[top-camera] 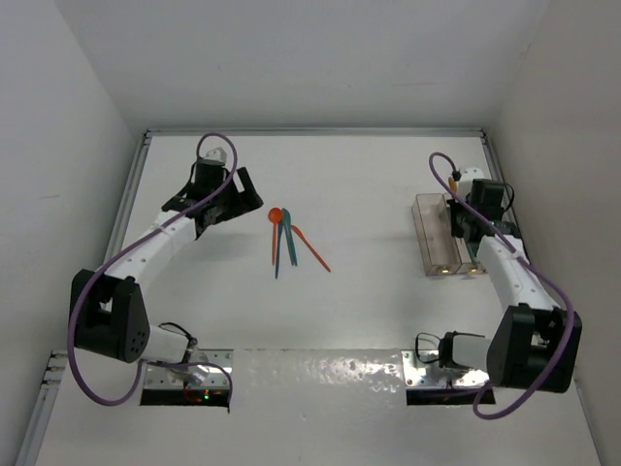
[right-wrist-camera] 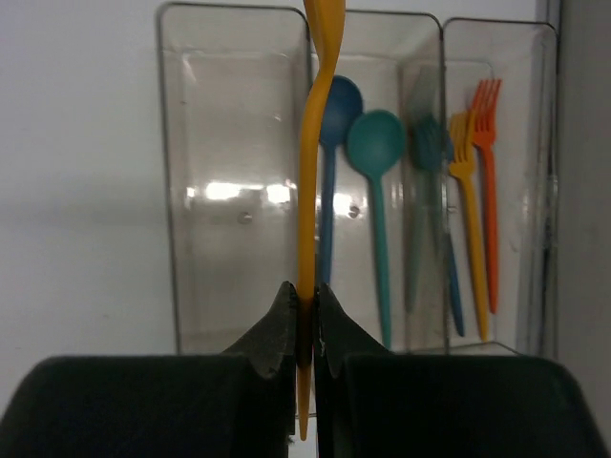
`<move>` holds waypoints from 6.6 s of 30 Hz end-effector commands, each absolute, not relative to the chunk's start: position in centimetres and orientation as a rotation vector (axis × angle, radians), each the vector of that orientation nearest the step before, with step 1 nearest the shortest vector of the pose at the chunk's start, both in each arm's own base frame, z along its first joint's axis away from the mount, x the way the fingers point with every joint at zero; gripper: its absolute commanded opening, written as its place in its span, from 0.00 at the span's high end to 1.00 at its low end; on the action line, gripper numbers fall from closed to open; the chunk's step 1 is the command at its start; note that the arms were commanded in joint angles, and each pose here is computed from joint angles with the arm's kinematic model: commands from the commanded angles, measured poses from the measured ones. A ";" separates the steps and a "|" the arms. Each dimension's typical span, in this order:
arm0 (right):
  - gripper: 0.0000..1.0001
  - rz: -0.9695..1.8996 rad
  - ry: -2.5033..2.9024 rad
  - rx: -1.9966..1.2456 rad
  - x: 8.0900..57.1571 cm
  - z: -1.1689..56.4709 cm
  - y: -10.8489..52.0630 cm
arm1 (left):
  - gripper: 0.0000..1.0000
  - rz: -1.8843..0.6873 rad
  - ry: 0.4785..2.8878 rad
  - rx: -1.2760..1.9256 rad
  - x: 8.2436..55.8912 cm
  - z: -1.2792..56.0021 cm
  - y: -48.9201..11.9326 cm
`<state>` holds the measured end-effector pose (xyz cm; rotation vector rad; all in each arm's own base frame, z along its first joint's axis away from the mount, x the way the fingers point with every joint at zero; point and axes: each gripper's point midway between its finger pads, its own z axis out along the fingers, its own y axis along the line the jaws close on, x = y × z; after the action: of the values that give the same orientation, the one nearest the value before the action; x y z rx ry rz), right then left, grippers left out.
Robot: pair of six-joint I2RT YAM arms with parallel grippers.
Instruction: Sort the eating utensils into containers
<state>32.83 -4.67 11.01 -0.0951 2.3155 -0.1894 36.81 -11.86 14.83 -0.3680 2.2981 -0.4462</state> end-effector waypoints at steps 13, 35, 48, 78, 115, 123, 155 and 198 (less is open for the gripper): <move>1.00 -0.394 2.438 -0.206 33.1 5.7 -11.0 | 0.17 -0.363 2.359 -0.276 35.6 12.9 -11.1; 0.53 -0.108 2.150 0.010 35.6 14.3 -5.3 | 0.37 -0.426 2.477 -0.281 36.0 9.6 -14.0; 0.52 0.150 2.038 -0.002 34.2 16.5 1.6 | 0.67 -0.187 2.587 -0.238 38.0 5.2 -16.9; 0.51 0.289 1.995 -0.026 32.9 16.1 4.0 | 0.84 0.043 2.665 -0.240 39.2 -0.7 -16.3; 0.43 0.819 1.843 -0.432 32.1 22.2 31.2 | 1.00 -1.046 2.068 -0.329 38.0 23.7 -26.3; 0.55 0.813 1.895 -0.442 33.0 19.9 33.2 | 1.00 -1.081 2.034 -0.305 36.2 24.4 -26.8; 1.00 -0.365 2.299 -0.329 32.1 11.5 -4.0 | 0.10 -0.338 2.293 -0.290 35.4 16.1 -11.6; 0.48 0.257 2.231 -0.666 36.2 8.4 26.2 | 0.17 -0.206 2.372 -0.242 32.8 13.3 -9.5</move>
<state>35.16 23.10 7.88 -0.7118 2.2549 0.1916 33.41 -10.20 11.67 -0.2420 2.4223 -0.2292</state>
